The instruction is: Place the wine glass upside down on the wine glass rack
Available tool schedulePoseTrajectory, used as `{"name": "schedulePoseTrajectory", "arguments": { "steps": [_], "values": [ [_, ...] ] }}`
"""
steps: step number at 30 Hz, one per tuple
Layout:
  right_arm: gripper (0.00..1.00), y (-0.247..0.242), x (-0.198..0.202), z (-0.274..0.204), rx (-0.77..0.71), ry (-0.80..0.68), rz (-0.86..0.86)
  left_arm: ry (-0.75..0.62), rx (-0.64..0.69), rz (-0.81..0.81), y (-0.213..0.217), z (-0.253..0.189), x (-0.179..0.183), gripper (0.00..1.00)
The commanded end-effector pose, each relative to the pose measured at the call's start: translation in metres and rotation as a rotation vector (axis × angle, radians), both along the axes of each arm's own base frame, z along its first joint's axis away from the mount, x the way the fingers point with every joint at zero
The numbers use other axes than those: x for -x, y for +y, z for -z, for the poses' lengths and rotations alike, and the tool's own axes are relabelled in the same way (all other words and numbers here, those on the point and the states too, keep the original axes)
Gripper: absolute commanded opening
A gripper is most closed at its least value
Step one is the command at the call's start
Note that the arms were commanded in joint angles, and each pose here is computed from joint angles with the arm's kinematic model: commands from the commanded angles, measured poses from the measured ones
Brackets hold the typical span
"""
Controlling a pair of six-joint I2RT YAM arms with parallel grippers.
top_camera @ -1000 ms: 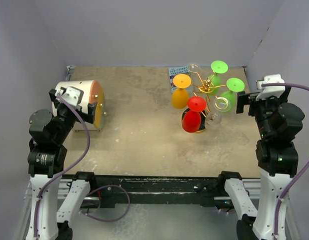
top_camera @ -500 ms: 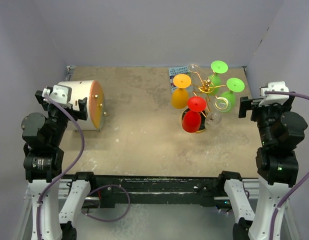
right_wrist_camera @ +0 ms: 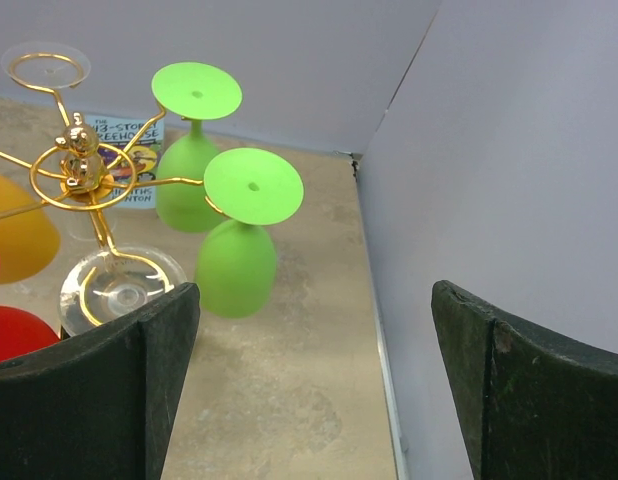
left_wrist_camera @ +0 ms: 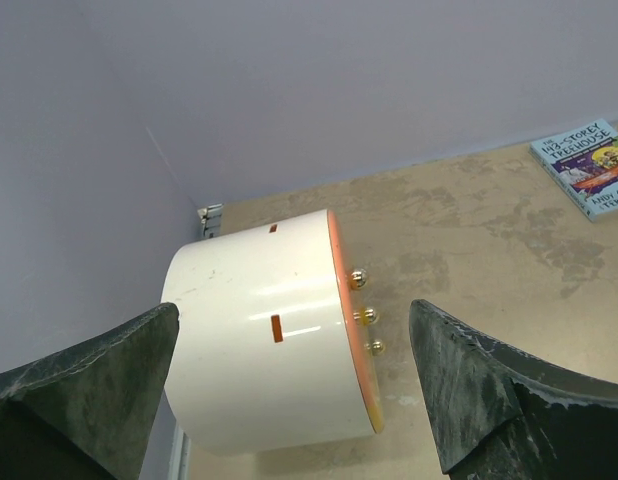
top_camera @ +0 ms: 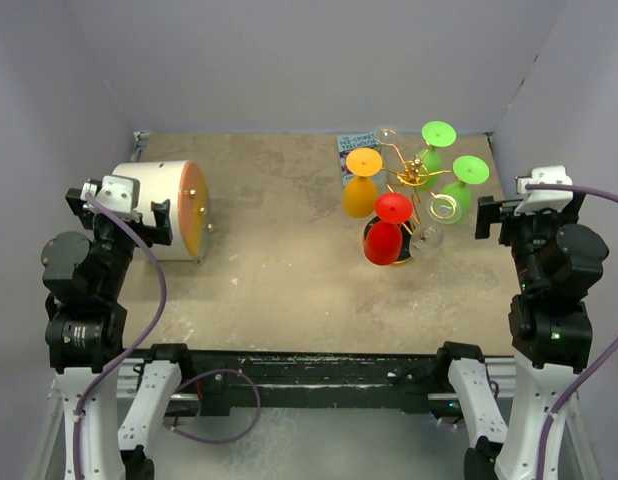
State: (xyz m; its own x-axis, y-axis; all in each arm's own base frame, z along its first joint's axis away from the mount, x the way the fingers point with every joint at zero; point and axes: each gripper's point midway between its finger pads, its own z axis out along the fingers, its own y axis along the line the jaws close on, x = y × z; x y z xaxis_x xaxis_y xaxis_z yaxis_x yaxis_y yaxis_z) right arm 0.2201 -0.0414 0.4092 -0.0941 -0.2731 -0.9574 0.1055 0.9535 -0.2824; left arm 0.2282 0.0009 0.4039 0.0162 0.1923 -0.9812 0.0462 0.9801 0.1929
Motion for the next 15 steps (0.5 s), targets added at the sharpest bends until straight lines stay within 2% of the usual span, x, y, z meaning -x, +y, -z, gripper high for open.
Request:
{"name": "schedulePoseTrajectory", "arguments": {
  "steps": [1,15],
  "values": [
    [1.0,0.0,0.0,-0.0083,-0.007,-0.028,0.003,-0.024,0.018,-0.032,0.0053,-0.0065,0.002,0.99],
    [1.0,0.0034,-0.0029,-0.0042,-0.006,-0.013,-0.018,-0.022,0.015,-0.04,0.0069,-0.0052,0.0007,0.99]
  ]
}}
